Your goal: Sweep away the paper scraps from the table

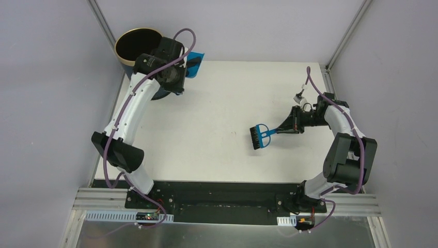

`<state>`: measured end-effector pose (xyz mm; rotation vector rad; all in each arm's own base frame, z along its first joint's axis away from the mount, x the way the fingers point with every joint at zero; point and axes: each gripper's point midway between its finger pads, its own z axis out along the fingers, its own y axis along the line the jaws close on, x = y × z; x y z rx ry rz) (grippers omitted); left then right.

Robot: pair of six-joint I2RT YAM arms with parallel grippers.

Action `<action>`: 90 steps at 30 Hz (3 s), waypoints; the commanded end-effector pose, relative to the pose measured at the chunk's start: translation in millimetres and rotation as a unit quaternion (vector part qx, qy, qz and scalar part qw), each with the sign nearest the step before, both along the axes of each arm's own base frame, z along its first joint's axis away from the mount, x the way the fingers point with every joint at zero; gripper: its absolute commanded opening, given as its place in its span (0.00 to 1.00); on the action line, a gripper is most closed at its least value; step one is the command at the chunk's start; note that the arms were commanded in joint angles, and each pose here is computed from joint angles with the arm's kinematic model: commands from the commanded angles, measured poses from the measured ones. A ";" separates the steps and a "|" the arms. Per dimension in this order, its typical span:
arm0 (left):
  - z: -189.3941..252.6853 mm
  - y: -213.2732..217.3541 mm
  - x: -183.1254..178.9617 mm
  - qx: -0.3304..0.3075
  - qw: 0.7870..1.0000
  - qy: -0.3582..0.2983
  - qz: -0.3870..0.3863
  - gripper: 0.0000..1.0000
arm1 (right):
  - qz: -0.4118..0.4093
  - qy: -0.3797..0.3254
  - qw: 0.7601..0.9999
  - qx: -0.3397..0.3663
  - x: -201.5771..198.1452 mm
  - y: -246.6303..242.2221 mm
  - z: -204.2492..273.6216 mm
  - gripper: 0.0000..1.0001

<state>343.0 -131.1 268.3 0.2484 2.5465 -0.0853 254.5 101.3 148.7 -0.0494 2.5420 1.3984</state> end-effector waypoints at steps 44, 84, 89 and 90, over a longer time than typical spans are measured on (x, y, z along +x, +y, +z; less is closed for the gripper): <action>163.1 90.8 158.5 -0.671 0.696 -0.249 0.063 0.00 | 0.013 -0.046 0.999 0.003 -0.7 0.2 14.4 0.00; 133.8 -39.7 27.6 -0.502 0.845 -0.152 -0.105 0.00 | 0.008 -0.043 0.999 0.005 0.7 -1.8 11.6 0.00; 43.4 -69.2 -15.6 -0.389 0.913 -0.057 -0.106 0.00 | 0.007 -0.031 0.999 0.009 2.8 -1.9 7.3 0.00; 25.1 -73.1 -24.7 -0.356 0.927 -0.038 -0.111 0.00 | 0.008 -0.029 0.999 0.009 3.2 -2.0 7.0 0.00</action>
